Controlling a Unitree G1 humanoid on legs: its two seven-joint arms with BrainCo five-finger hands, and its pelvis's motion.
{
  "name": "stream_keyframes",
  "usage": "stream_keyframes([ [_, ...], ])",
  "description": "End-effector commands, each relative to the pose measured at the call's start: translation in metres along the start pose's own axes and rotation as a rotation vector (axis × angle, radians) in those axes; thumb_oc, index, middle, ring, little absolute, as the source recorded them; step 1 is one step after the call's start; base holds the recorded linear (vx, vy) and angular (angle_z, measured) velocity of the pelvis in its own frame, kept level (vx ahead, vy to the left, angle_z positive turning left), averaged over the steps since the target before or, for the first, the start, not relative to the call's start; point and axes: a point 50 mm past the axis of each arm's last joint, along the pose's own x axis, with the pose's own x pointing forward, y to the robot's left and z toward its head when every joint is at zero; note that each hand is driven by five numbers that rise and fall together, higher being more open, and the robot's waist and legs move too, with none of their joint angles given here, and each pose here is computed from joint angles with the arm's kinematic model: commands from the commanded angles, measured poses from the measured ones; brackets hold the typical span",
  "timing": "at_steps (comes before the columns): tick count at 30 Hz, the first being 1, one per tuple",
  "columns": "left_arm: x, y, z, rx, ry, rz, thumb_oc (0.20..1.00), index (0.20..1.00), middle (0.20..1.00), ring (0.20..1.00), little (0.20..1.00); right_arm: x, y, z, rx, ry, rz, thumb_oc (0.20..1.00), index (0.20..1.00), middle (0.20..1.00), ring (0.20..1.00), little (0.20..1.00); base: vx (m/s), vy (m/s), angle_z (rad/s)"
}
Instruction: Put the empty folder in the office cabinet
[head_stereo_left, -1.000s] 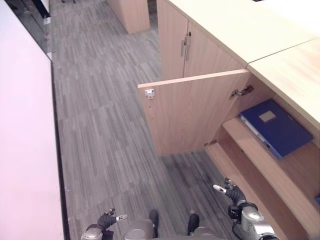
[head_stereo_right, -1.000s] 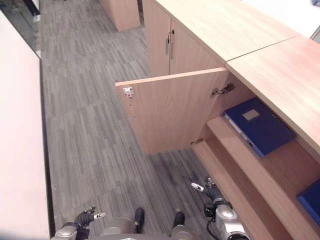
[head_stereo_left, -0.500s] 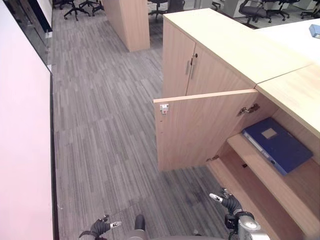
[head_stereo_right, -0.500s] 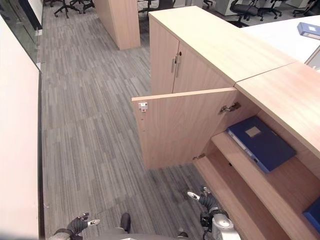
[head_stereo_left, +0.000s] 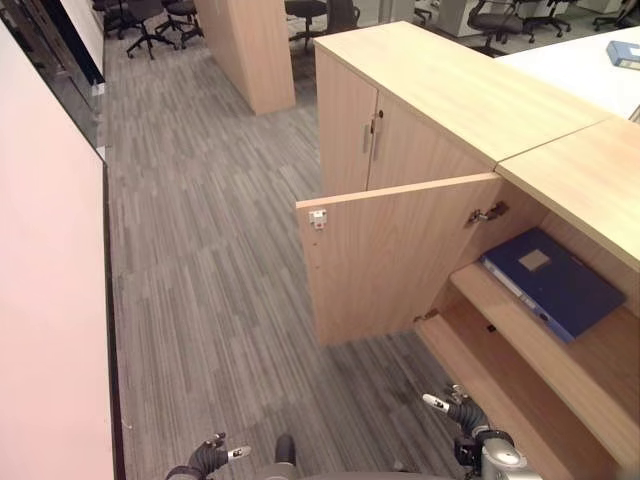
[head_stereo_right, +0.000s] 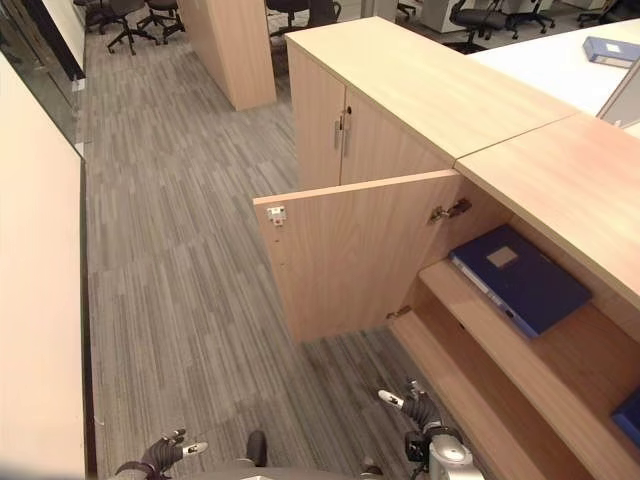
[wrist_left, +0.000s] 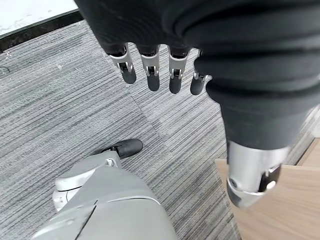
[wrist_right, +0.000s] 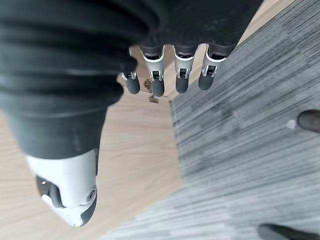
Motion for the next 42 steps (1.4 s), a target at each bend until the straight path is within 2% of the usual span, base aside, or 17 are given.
stream_keyframes([
  [1, 0.007, 0.008, 0.033, 0.001, -0.090, 0.021, 1.000, 1.000, 1.000, 1.000, 1.000, 0.007, 0.006, 0.030, -0.032, -0.109, 0.031, 1.000, 1.000, 1.000, 1.000, 1.000, 0.13, 0.041, 0.16],
  [7, 0.008, 0.012, 0.051, -0.046, -0.158, 0.045, 1.000, 1.000, 1.000, 1.000, 1.000, 0.010, 0.014, 0.032, -0.060, -0.108, 0.060, 1.000, 1.000, 1.000, 1.000, 1.000, 0.16, 0.088, -0.11],
  [13, 0.005, 0.035, 0.081, -0.087, -0.273, 0.104, 1.000, 1.000, 1.000, 1.000, 1.000, 0.012, 0.030, 0.030, -0.071, -0.097, 0.105, 1.000, 1.000, 1.000, 1.000, 1.000, 0.15, 0.175, -0.28],
  [20, 0.003, 0.041, 0.087, -0.131, -0.309, 0.131, 1.000, 1.000, 1.000, 1.000, 1.000, 0.013, 0.043, 0.029, -0.048, -0.087, 0.136, 1.000, 1.000, 1.000, 1.000, 1.000, 0.09, 0.109, -0.37],
  [24, 0.002, 0.041, 0.090, -0.110, -0.322, 0.134, 1.000, 1.000, 1.000, 1.000, 1.000, 0.011, 0.044, 0.022, -0.059, -0.070, 0.144, 1.000, 1.000, 1.000, 1.000, 1.000, 0.19, -0.004, 0.15],
  [32, -0.003, 0.037, 0.113, -0.192, -0.439, 0.122, 1.000, 1.000, 1.000, 1.000, 1.000, 0.004, 0.030, 0.005, -0.118, -0.021, 0.129, 1.000, 1.000, 1.000, 1.000, 1.000, 0.08, -0.015, 0.14],
  [42, -0.019, 0.081, 0.178, -0.202, -0.626, 0.232, 1.000, 1.000, 1.000, 1.000, 1.000, 0.000, 0.024, 0.000, -0.148, -0.010, 0.145, 1.000, 1.000, 1.000, 1.000, 1.000, 0.03, 0.001, -0.12],
])
